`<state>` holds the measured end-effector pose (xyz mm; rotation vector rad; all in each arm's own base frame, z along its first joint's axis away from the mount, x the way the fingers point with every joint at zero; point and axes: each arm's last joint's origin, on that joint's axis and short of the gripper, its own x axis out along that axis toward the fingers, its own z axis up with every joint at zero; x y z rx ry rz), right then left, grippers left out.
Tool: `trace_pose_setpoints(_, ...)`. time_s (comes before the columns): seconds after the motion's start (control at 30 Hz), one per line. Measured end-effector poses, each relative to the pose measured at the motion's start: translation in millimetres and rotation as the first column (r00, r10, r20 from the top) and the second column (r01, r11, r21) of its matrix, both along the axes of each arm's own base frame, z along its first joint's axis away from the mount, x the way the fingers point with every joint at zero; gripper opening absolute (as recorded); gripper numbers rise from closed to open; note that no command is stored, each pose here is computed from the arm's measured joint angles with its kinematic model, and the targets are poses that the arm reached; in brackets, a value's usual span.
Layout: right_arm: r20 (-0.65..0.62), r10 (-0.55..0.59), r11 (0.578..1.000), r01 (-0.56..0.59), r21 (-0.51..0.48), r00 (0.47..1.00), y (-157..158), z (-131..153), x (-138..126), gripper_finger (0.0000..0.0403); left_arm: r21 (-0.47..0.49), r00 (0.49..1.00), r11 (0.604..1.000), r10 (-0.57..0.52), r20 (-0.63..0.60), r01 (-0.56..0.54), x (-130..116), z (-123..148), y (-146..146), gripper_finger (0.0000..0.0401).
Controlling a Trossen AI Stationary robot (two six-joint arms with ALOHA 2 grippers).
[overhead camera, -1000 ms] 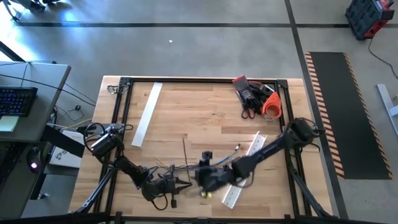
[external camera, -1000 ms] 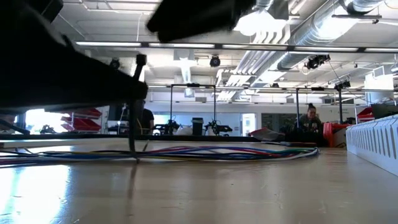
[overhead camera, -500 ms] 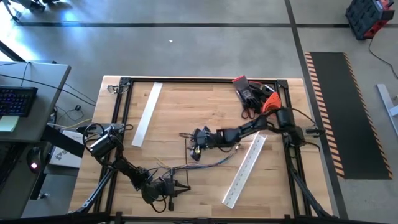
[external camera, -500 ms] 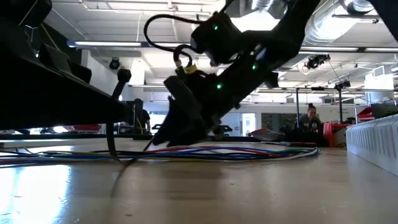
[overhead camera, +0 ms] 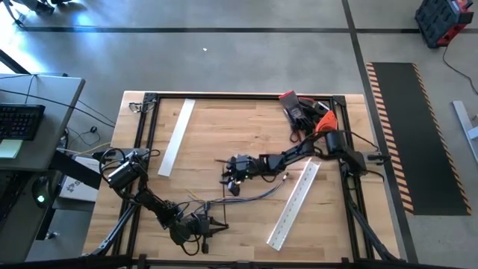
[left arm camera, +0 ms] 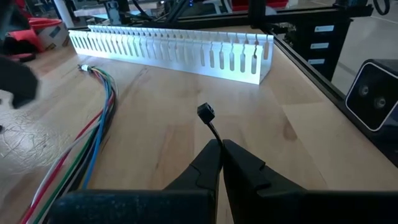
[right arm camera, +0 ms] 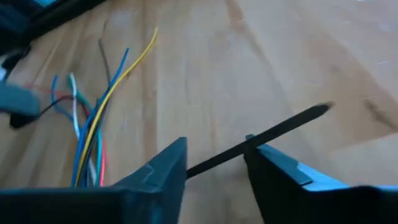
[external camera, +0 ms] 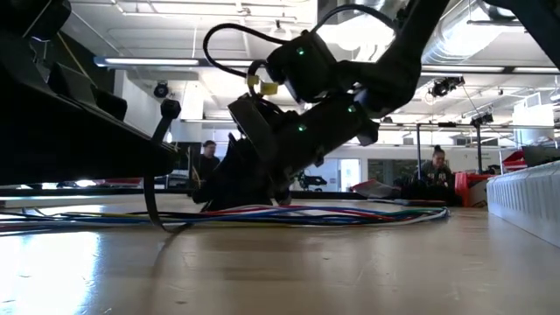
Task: Ziptie cables
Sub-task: Wrap the colored cables with the black zip tie
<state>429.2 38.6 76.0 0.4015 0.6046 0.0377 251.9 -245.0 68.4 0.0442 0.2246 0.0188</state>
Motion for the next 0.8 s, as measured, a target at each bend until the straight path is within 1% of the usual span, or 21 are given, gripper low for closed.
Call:
trace_pose_setpoints(0.07,0.003,0.018,1.0,-0.018,-0.02,1.0,5,0,0,0.01,-0.002,1.0,1.0,0.0,0.0,0.0,0,0,0,0.0)
trace_pose_setpoints(0.2,0.003,0.04,0.997,-0.04,-0.068,0.999,15,-1,-2,0.0023,-0.004,1.0,1.0,0.01,0.005,-0.01,0,0,0,0.0)
trace_pose_setpoints(0.23,0.005,0.044,0.995,-0.043,-0.087,0.999,18,-1,-2,0.0012,-0.003,1.0,1.0,0.018,0.008,-0.018,-1,0,0,0.0)
trace_pose_setpoints(0.37,0.011,0.052,0.982,-0.049,-0.184,0.999,34,1,-6,0.0004,-0.033,0.997,0.997,0.073,0.025,-0.072,-4,1,-2,0.0)
trace_pose_setpoints(0.47,0.016,0.059,0.953,-0.052,-0.299,0.998,53,7,-11,0.0001,-0.054,0.992,0.992,0.114,0.049,-0.111,-7,3,-4,0.0)
trace_pose_setpoints(0.53,0.031,0.056,0.916,-0.04,-0.398,0.998,67,13,-15,0.0,-0.062,0.987,0.988,0.143,0.071,-0.139,-8,5,-5,0.0)
trace_pose_setpoints(0.57,0.037,0.052,0.891,-0.03,-0.454,0.998,74,16,-17,0.0,-0.067,0.986,0.988,0.147,0.083,-0.142,-9,6,-5,0.0)
trace_pose_setpoints(0.63,0.05,0.049,0.832,-0.013,-0.554,0.998,90,19,-21,0.0,-0.072,0.984,0.988,0.146,0.104,-0.139,-10,9,-6,0.0)
trace_pose_setpoints(0.7,0.04,0.068,0.767,-0.027,-0.642,0.997,106,23,-24,0.0,-0.09,0.981,0.987,0.146,0.126,-0.136,-12,11,-3,0.0)
trace_pose_setpoints(0.8,0.028,0.115,0.68,-0.058,-0.731,0.993,128,32,-25,0.0,-0.122,0.975,0.984,0.147,0.165,-0.127,-17,13,3,0.0)
